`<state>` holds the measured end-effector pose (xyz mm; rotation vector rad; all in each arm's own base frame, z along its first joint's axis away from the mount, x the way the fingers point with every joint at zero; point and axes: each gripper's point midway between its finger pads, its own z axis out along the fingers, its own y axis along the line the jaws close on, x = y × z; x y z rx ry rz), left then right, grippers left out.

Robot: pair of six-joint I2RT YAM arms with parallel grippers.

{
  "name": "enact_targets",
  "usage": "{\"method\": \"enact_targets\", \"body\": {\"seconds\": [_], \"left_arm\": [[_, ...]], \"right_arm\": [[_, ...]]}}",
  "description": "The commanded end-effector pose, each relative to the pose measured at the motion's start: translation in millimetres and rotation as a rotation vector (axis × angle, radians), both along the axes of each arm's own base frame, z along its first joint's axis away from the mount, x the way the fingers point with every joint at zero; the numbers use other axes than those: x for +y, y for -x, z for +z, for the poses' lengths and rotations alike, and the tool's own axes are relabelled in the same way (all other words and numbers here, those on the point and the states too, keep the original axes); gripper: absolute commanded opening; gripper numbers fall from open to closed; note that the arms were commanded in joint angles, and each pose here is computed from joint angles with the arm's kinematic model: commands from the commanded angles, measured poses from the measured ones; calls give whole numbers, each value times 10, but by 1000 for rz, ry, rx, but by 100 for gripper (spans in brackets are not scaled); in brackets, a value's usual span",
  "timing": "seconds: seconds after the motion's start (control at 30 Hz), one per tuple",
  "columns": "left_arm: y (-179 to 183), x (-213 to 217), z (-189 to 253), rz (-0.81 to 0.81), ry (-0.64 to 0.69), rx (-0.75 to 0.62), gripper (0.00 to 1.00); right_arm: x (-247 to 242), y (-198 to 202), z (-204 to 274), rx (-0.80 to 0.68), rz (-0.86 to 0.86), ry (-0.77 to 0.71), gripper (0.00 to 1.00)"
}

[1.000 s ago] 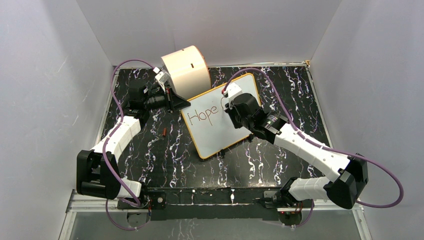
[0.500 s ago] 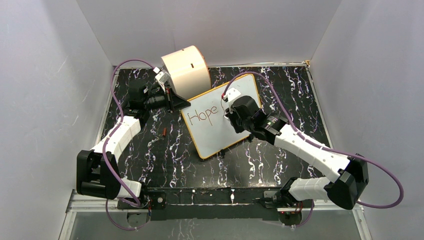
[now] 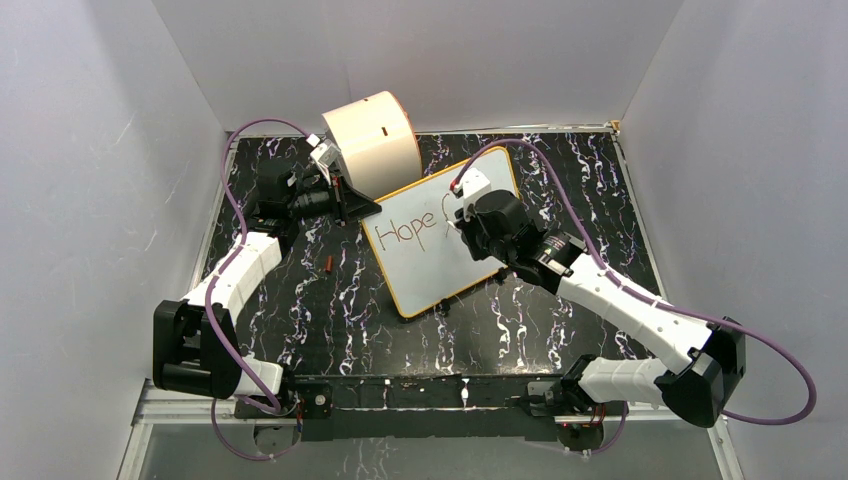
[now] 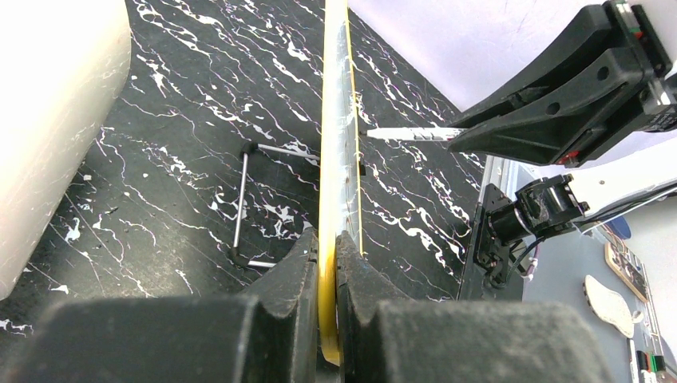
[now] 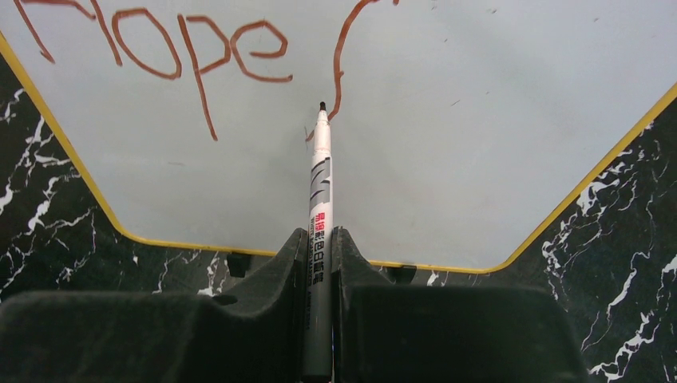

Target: Write a sentence on the whiteboard

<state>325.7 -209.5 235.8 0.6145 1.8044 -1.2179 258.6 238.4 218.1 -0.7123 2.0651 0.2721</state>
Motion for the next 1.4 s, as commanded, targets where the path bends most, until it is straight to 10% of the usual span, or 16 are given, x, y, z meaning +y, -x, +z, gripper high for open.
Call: {"method": "enact_targets", "body": {"seconds": [0.0, 1.37], "left_arm": [[73, -80, -217, -39, -43, 38, 0], [75, -80, -221, -41, -44, 39, 0]], "right_arm": [[67, -173, 300, -114, -33, -79, 0], [33, -329, 190, -121, -88, -26, 0]]}}
